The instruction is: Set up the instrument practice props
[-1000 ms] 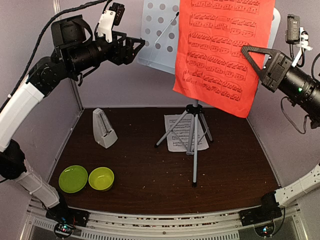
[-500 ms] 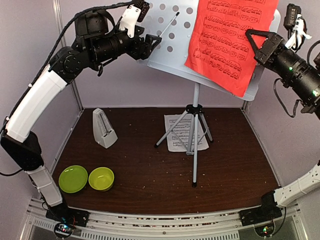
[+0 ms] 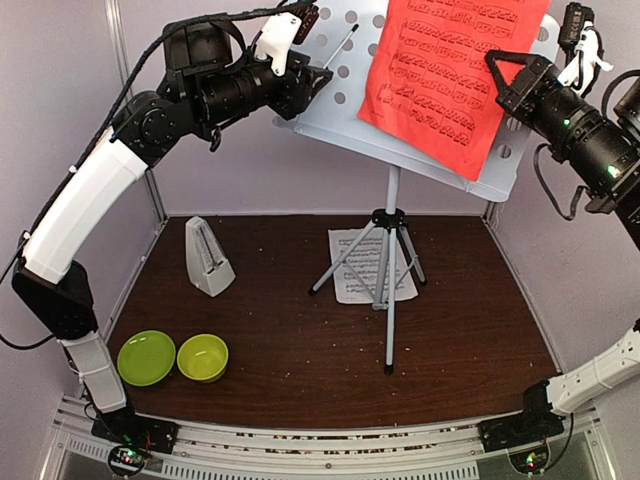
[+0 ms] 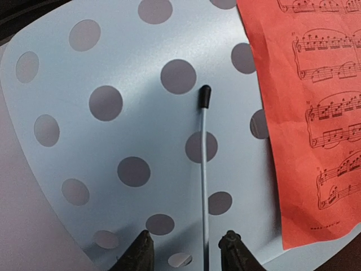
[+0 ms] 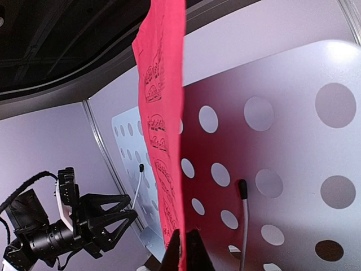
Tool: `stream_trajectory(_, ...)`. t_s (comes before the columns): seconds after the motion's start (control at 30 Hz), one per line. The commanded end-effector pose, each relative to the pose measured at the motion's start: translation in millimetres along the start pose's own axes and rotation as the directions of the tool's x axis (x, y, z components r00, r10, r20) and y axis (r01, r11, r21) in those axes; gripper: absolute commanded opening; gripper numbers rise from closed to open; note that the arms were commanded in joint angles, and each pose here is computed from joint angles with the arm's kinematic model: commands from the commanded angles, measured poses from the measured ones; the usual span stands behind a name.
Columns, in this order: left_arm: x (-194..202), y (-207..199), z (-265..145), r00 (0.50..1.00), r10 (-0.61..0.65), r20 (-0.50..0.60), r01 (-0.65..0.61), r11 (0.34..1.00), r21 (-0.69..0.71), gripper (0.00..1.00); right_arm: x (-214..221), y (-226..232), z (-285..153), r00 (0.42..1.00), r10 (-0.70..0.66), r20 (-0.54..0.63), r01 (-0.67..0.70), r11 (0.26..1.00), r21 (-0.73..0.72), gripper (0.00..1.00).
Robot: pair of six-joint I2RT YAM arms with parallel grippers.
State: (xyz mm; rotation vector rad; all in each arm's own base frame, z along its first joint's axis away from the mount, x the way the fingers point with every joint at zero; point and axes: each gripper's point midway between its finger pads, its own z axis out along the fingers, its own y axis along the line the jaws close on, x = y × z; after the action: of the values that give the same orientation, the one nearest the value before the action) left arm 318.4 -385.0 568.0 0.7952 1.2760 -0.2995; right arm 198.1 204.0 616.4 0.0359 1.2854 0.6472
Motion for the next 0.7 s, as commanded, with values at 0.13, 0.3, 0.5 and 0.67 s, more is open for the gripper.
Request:
stream_trajectory(0.13,-14,7,2,0.999,-0.006,0.045,0.007,0.999,-0.039,0.37,-9,3,7,0.997,0.068,0.042,-0.068,0.998,0.007,0.00)
stream_trajectory(0.3,-12,3,6,0.999,-0.004,0.041,0.005,1.000,-0.026,0.38,-9,4,9,0.996,0.076,0.047,-0.077,0.997,0.020,0.00)
stream_trajectory(0.5,-16,0,7,0.998,0.012,0.054,-0.010,0.999,-0.042,0.17,-5,4,10,0.996,0.083,0.041,-0.084,0.996,0.026,0.00)
stream_trajectory(0.67,-25,-10,5,0.995,0.050,0.083,-0.044,0.997,-0.065,0.00,-4,1,12,0.995,0.088,0.037,-0.091,0.994,0.057,0.00)
